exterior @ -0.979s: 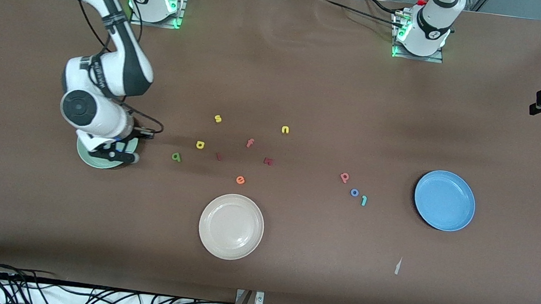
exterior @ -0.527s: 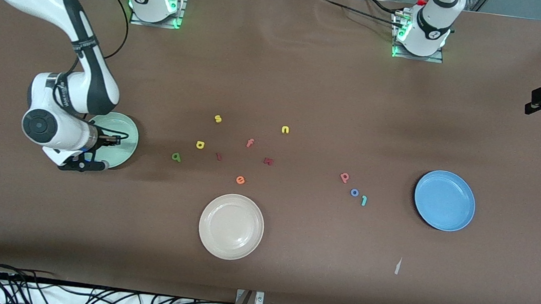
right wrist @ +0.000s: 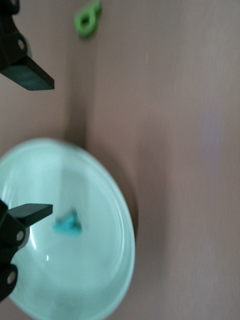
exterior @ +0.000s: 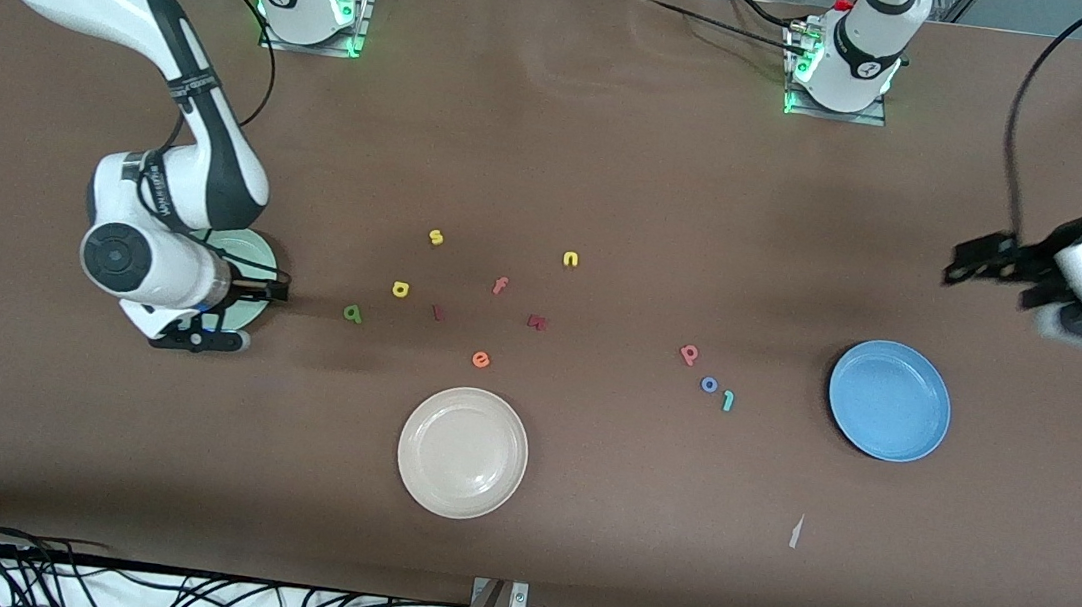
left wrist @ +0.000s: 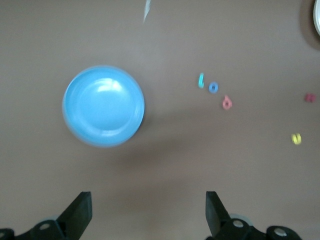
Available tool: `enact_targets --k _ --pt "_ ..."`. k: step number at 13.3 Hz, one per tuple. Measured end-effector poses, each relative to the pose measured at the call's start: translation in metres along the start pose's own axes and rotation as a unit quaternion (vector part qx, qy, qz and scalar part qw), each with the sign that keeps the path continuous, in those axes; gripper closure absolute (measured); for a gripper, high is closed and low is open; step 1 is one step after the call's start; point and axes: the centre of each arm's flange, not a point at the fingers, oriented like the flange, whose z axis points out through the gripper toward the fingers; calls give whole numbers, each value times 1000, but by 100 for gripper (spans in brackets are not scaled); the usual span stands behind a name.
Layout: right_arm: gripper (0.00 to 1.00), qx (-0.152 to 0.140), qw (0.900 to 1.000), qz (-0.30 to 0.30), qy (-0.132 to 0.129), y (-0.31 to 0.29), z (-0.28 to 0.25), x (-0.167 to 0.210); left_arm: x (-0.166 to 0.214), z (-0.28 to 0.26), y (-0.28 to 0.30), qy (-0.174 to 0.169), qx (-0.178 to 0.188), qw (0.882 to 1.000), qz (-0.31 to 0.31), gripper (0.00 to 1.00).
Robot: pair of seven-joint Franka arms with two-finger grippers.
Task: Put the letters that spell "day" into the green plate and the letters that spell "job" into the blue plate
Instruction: 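Grasp the green b with the right gripper while the left gripper grasps the blue l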
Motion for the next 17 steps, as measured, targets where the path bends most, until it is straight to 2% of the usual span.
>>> enact_targets --k 3,5,8,10,14,17 --pt "0 2 999 40 9 -43 -8 -4 -4 101 38 21 7 999 -23 0" --pt "0 3 998 66 12 -57 -7 -6 -13 136 58 10 9 1000 -16 0" --pt "0 11 996 82 26 -81 3 -5 -5 186 82 5 9 1000 1 0" --pt "0 16 996 80 27 -88 16 -3 2 223 81 -11 8 1000 0 0" --pt "0 21 998 53 30 -101 31 -3 27 270 67 -20 10 1000 -12 0" --pt "0 20 999 4 31 -104 34 -3 70 289 79 4 16 1000 -3 0"
